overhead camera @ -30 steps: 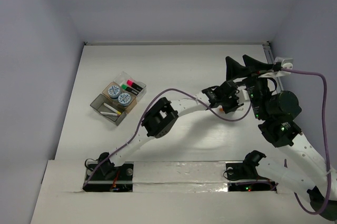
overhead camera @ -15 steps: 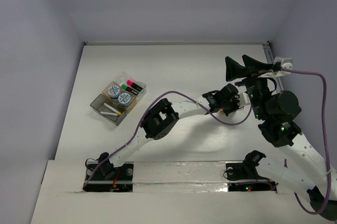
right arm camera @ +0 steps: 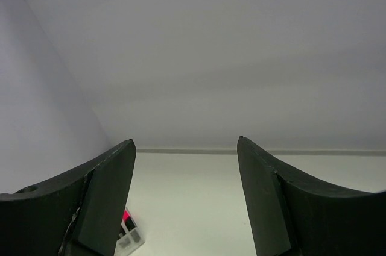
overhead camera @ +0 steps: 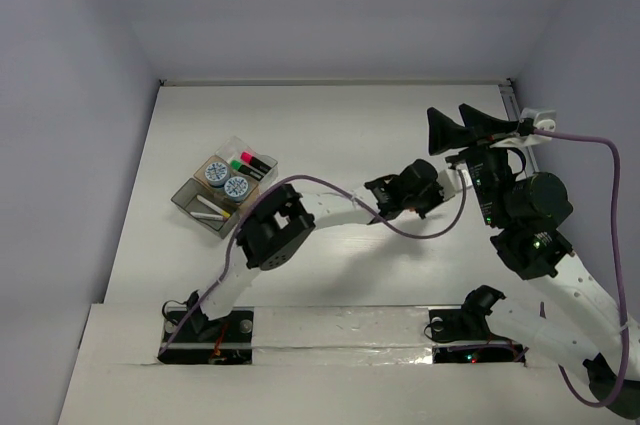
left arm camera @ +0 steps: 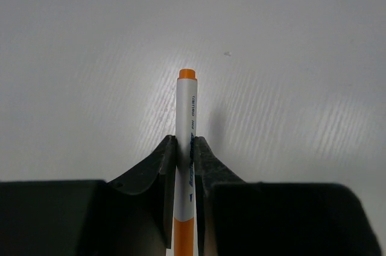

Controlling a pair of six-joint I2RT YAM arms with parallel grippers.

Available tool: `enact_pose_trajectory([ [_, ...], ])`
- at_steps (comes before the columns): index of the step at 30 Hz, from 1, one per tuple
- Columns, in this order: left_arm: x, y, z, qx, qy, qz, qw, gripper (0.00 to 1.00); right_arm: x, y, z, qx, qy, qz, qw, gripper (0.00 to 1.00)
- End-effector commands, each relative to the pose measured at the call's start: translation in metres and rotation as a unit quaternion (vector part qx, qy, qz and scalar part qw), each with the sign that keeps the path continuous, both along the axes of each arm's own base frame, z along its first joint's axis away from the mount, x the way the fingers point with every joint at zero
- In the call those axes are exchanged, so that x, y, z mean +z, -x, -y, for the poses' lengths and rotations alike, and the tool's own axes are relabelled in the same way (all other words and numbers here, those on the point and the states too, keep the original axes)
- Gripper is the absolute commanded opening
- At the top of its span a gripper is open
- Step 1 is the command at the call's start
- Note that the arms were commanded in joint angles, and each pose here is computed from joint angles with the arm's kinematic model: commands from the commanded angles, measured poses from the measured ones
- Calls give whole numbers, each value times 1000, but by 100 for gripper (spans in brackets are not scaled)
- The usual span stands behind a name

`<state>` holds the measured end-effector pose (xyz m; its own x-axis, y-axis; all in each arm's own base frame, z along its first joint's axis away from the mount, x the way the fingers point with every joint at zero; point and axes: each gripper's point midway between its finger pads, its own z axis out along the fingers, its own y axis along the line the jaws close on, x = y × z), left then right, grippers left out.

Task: Sort the stationery into containers
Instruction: Pick up the pen from the center of the board.

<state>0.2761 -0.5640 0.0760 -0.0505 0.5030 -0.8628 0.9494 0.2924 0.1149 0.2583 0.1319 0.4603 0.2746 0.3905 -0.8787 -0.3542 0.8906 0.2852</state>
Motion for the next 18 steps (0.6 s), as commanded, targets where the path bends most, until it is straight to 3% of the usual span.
enact_pose_trajectory([
  [1, 140, -9, -3, 42, 164, 44, 985, 0, 22, 7, 2, 11, -22, 30, 999, 74],
  [3, 173, -20, -21, 68, 210, 44, 974, 0, 23, 8, 2, 11, -23, 30, 999, 74],
  [5, 160, -26, -44, 99, 224, 5, 969, 0, 23, 8, 2, 11, -24, 30, 999, 74],
  [8, 160, -51, -115, 206, 270, -17, 941, 0, 22, 9, 4, 9, -25, 29, 999, 74],
  [9, 182, -47, -118, 205, 298, -20, 932, 0, 22, 9, 4, 9, -25, 29, 999, 74],
  [10, 157, -60, -152, 259, 284, -28, 923, 0, 22, 8, 4, 7, -25, 29, 999, 74],
  [11, 154, -63, -171, 289, 301, -49, 907, 0, 21, 6, 2, 8, -22, 26, 999, 74],
  [12, 184, -62, -196, 305, 346, -44, 886, 0, 19, 4, 1, 8, -19, 23, 1000, 74],
  [14, 154, -72, -263, 402, 348, -53, 845, 0, 19, 2, -3, 13, -17, 20, 1000, 74],
  [15, 174, -66, -292, 429, 389, -62, 813, 0, 16, -1, -7, 15, -12, 15, 1000, 74],
  [16, 150, -63, -324, 483, 379, -60, 787, 0, 15, -1, -8, 17, -12, 14, 1000, 74],
  [18, 157, -53, -373, 537, 416, -65, 731, 0, 15, -3, -11, 22, -10, 12, 1000, 74],
])
